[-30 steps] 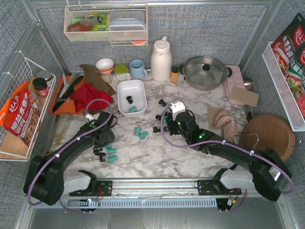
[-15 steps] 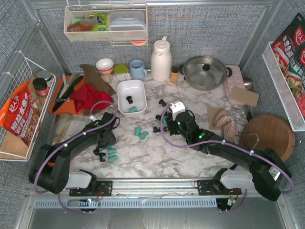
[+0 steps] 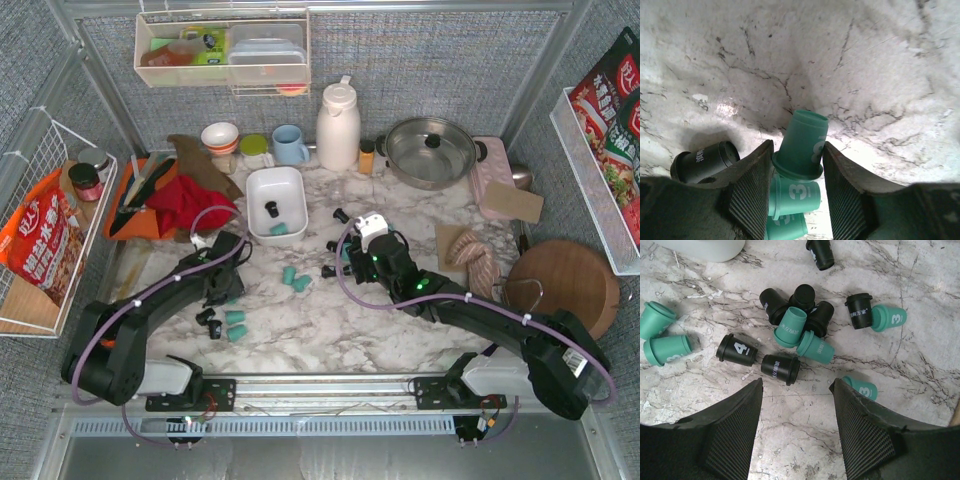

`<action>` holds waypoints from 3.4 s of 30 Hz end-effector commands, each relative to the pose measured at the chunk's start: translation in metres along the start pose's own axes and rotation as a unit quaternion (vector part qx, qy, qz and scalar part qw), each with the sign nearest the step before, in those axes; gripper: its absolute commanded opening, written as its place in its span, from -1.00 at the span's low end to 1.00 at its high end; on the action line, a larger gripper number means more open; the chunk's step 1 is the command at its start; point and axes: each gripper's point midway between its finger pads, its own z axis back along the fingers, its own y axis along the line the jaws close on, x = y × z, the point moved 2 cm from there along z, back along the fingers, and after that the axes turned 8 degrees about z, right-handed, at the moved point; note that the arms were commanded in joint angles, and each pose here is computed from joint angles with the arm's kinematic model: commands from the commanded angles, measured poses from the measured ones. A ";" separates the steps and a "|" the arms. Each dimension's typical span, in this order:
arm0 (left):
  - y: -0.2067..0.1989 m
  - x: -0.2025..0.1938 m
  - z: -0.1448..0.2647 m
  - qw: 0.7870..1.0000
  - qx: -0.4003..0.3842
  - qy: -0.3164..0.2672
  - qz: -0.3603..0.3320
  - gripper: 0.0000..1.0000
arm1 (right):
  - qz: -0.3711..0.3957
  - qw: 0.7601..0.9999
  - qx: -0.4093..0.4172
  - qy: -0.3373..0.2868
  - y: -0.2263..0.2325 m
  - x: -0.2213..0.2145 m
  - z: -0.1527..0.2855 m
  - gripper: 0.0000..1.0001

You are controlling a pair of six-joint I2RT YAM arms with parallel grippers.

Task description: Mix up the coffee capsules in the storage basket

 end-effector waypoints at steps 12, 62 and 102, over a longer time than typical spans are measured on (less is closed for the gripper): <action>-0.122 0.115 0.077 0.957 -0.232 -0.175 -0.024 0.02 | 0.000 1.000 -0.005 -0.006 0.000 0.006 -0.005 0.26; -0.064 0.165 0.139 0.941 -0.104 -0.307 -0.096 0.99 | -0.003 0.980 0.020 0.199 0.030 -0.058 -0.070 0.15; -0.020 0.157 0.204 0.864 -0.221 -0.448 -0.066 0.98 | -0.110 0.990 0.091 -0.020 0.105 0.124 -0.151 -0.09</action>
